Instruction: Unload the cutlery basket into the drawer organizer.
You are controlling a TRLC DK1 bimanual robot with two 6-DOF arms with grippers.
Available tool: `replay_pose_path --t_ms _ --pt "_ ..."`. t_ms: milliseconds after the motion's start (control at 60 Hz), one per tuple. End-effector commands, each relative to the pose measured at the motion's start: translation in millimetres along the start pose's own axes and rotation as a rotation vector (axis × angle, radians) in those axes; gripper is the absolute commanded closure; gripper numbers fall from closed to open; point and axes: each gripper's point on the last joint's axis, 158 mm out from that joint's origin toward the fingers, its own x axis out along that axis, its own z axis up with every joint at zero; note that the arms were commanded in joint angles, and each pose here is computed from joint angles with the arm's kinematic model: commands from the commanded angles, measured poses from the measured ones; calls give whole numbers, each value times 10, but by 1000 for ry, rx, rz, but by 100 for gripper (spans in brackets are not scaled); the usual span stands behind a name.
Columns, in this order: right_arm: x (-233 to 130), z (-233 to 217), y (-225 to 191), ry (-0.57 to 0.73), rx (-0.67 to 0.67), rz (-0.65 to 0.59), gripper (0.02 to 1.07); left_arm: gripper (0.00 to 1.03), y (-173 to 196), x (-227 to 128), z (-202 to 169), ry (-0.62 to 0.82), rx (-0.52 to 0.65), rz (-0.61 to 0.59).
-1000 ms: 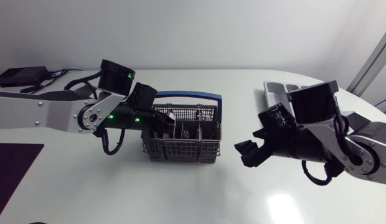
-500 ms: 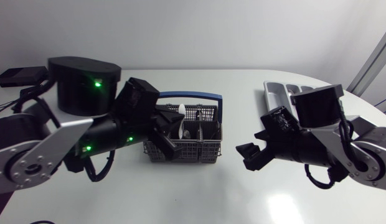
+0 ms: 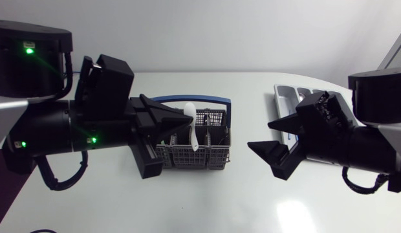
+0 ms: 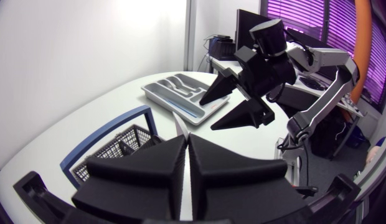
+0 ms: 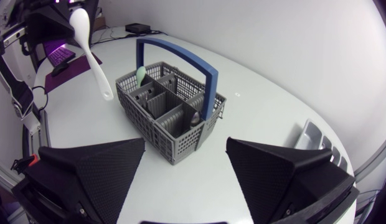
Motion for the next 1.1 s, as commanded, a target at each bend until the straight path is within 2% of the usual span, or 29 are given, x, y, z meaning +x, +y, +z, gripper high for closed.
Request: replay_pose_path --t_ms 0,250,550,700,983,1083 --pt "-77 112 59 -21 -43 29 11 100 5 46 27 9 -47 -50" --pt "-48 163 361 -38 -80 193 11 100 14 286 -151 75 -147 -216" --pt "163 167 701 -18 -100 373 12 100 -175 396 -82 109 -193 -349" --pt "163 266 796 -45 -104 431 24 100 -246 419 -92 124 -203 -386" --pt "129 401 932 -76 -132 507 55 100 -317 412 -96 128 -209 -437" --pt "135 377 960 -71 -137 519 60 100 -332 403 -97 127 -205 -452"
